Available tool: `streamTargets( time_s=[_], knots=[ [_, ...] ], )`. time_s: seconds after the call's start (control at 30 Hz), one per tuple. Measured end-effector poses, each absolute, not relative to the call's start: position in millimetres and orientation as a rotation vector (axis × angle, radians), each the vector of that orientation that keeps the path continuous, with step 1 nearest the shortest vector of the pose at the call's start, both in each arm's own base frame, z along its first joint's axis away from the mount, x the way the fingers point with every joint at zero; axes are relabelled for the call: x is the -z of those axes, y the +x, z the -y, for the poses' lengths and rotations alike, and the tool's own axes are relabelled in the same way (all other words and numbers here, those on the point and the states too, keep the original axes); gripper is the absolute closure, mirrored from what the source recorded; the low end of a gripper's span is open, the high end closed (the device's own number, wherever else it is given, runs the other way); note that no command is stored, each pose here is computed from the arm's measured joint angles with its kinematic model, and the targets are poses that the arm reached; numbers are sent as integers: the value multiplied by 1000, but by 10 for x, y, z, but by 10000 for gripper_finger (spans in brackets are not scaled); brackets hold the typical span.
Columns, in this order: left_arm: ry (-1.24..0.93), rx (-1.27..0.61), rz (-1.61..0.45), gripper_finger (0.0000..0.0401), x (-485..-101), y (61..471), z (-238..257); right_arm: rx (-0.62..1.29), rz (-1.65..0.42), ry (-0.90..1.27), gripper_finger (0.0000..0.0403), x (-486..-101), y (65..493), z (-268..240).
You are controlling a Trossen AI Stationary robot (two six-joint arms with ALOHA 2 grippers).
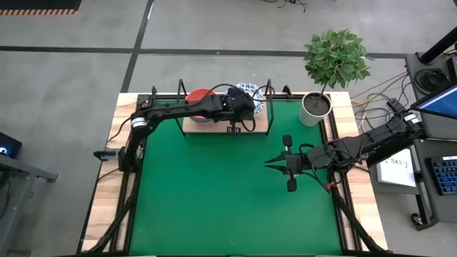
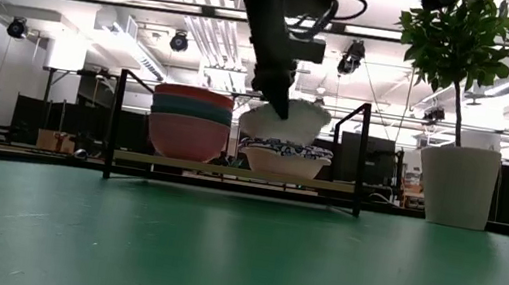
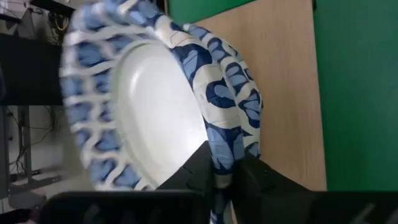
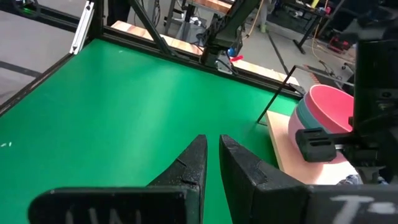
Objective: Place and stack bowls onto a shelf
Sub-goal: Stack blue patterned bowl on top of the blue patterned bowls on the shelf
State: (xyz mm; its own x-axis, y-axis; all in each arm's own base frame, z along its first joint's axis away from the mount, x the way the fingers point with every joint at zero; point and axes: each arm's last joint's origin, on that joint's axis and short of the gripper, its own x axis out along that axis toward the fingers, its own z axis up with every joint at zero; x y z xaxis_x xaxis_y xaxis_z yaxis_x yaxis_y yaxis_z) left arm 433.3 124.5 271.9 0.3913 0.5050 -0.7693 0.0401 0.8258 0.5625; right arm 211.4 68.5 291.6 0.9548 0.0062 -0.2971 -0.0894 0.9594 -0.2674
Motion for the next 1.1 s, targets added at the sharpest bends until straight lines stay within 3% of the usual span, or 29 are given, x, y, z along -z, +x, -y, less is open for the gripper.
streamTargets(
  time_s=[0.4,0.63,0.77,1.0,1.1],
  knots=[
    [537,-340,-1167,277,-2678,4332,-1253,-50,-313,-287,369,-2903,2110,-683],
    [483,-355,-1207,250,-2934,4242,-1139,-50,-315,-288,369,-2901,2109,-683],
    [449,-342,-1156,275,-3036,4257,-1138,-50,-316,-288,369,-2900,2109,-683],
    [406,-367,-1138,384,-2885,4266,-1246,-50,-316,-288,369,-2900,2109,-683],
    [394,-369,-1148,392,-2793,4268,-1240,-50,-316,-288,369,-2900,2109,-683]
  ],
)
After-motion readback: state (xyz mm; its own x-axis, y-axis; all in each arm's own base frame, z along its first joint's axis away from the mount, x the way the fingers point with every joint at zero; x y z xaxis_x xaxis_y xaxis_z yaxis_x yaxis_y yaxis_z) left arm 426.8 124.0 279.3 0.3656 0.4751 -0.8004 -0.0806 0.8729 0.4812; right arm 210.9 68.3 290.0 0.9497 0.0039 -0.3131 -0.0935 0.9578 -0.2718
